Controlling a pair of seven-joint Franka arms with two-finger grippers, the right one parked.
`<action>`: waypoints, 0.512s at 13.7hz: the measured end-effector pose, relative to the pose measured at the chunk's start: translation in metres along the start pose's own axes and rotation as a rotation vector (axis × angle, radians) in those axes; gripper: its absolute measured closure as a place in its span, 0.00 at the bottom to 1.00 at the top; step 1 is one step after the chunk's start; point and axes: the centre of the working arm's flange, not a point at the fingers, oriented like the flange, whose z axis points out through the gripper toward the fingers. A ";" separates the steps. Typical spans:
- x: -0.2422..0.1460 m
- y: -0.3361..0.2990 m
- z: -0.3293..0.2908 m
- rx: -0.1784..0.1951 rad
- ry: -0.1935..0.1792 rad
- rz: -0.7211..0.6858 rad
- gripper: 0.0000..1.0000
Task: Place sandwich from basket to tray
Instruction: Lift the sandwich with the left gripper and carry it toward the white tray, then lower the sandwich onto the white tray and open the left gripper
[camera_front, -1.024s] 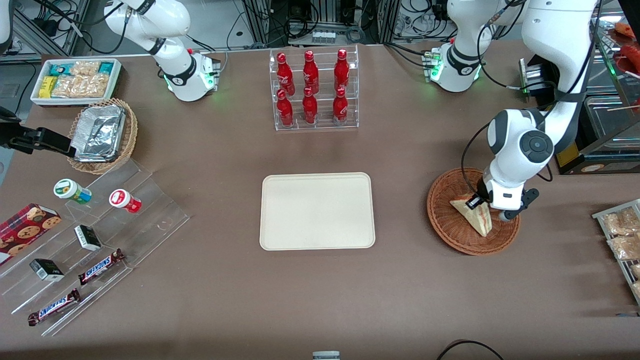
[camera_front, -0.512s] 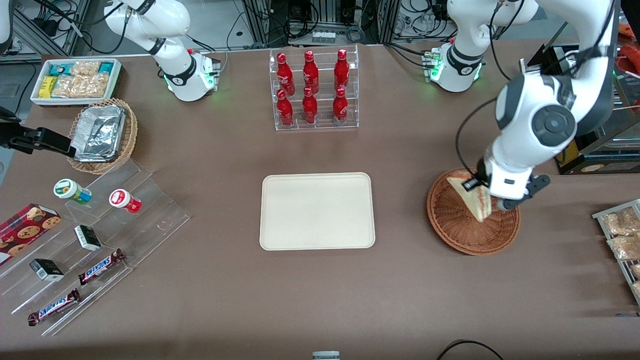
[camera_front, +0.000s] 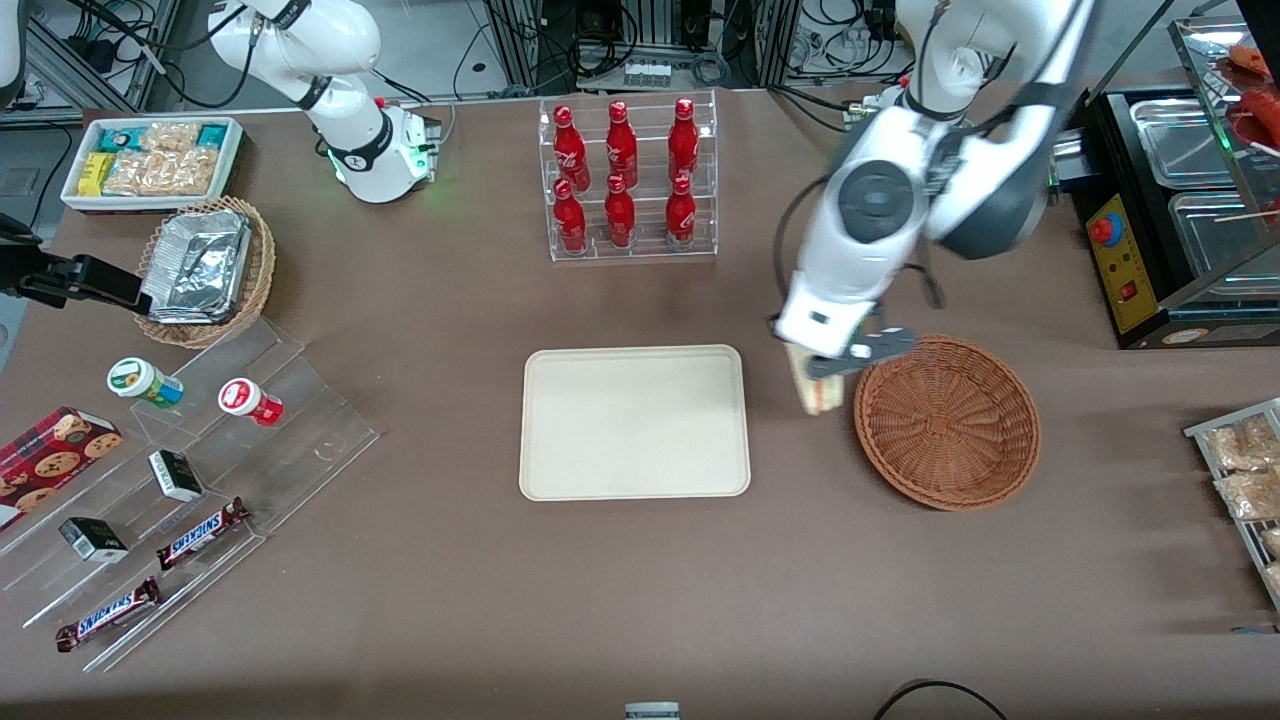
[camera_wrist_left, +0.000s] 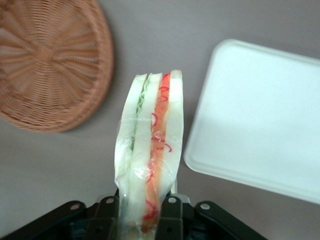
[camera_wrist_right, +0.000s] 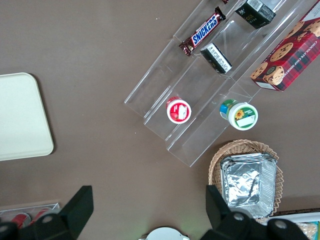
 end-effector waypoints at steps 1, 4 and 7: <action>-0.011 0.022 0.005 0.003 -0.001 0.032 0.73; -0.036 0.083 0.030 0.006 -0.005 0.120 0.76; -0.056 0.138 0.076 -0.020 0.008 0.157 0.76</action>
